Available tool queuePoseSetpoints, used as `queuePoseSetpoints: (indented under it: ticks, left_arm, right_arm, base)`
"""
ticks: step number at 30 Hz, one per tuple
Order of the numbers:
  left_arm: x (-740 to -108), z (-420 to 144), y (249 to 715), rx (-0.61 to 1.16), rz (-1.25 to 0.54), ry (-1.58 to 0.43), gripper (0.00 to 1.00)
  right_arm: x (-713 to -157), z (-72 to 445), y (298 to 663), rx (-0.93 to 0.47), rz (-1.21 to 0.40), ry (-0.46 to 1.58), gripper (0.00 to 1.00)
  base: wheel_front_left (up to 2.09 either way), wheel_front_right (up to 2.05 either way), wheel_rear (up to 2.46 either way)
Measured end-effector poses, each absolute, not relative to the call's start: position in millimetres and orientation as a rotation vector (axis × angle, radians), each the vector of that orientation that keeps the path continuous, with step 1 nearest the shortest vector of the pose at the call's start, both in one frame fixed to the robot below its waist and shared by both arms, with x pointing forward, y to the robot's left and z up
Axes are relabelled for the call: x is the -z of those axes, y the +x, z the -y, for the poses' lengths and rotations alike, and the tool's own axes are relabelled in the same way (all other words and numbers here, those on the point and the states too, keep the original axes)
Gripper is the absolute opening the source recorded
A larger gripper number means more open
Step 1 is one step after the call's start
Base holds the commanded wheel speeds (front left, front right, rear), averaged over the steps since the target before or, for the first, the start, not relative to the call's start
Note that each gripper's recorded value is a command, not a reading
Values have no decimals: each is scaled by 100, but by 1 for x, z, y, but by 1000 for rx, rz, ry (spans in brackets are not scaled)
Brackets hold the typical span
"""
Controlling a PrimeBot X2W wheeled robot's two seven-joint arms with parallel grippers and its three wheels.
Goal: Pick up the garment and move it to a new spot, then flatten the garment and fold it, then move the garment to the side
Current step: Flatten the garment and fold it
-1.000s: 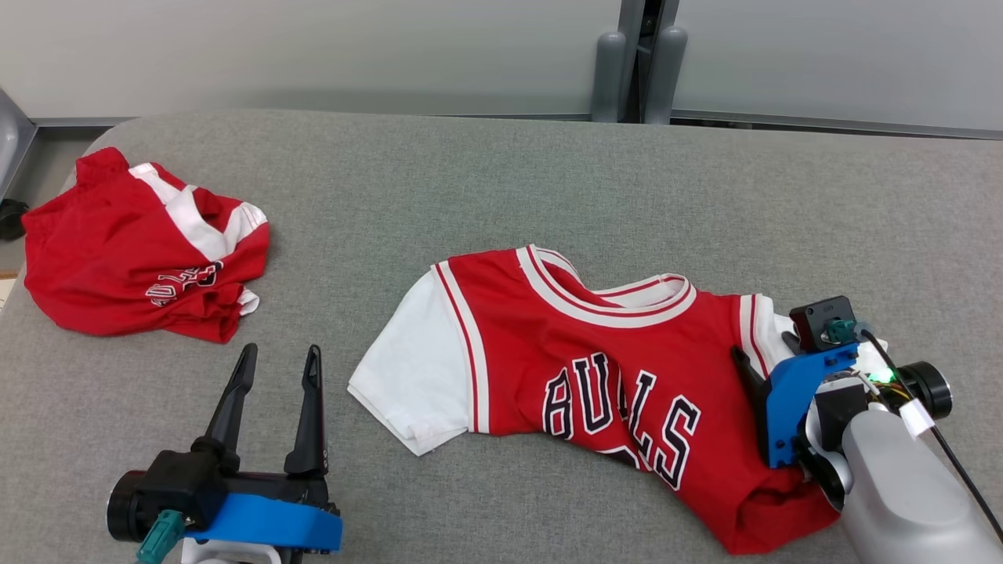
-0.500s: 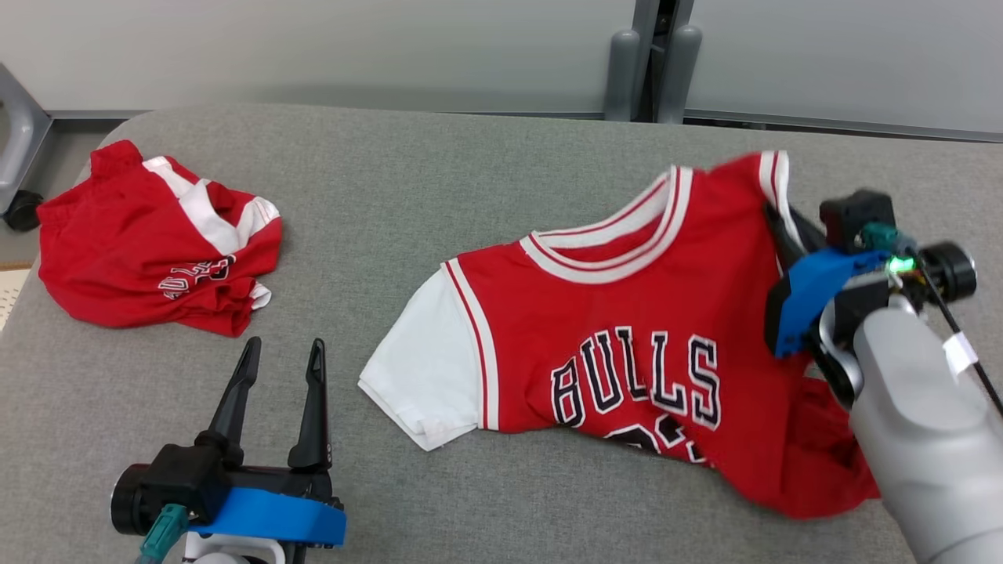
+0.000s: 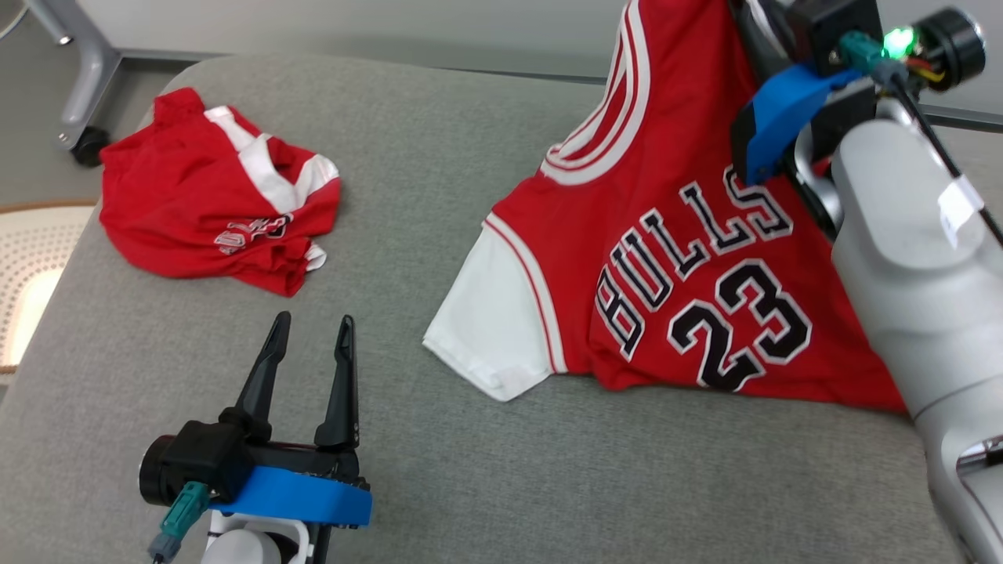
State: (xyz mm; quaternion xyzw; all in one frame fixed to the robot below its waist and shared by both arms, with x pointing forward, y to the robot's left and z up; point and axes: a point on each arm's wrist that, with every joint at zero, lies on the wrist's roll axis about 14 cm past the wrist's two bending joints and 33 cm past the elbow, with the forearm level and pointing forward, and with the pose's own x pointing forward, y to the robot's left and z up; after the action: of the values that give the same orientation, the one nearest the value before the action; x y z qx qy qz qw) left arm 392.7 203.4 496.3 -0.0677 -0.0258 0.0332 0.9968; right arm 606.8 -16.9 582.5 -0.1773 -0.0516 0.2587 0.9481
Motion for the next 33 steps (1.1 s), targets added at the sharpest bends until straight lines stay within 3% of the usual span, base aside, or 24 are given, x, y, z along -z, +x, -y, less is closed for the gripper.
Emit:
queuePoseSetpoints:
  ticks: [8, 9, 10, 11, 17, 23, 33]
  left_arm:
    - [-489, -214, 391, -111, 25, -138, 100]
    - [-487, -216, 391, -117, 21, -138, 100]
    - [-487, -217, 391, -121, 18, -137, 100]
    - [-486, -218, 391, -125, 16, -135, 100]
    - [-484, -220, 393, -133, 11, -132, 100]
    - [-491, -209, 402, -95, 36, -123, 100]
    - [-495, -187, 412, -15, 55, -117, 100]
  right_arm:
    - [-579, -19, 633, -601, 124, -441, 0]
    - [-572, -21, 635, -606, 108, -443, 5]
    - [-563, -21, 636, -609, 85, -444, 44]
    - [-554, -21, 637, -611, 62, -444, 100]
    - [-535, -6, 639, -583, 17, -407, 100]
    - [-539, 53, 633, -459, 37, -320, 100]
    - [-497, 169, 581, -238, -58, -271, 100]
  base:
    - [0, 0, 0]
    - [0, 0, 0]
    - [0, 0, 0]
    - [0, 0, 0]
    - [0, 0, 0]
    - [0, 0, 0]
    - [0, 0, 0]
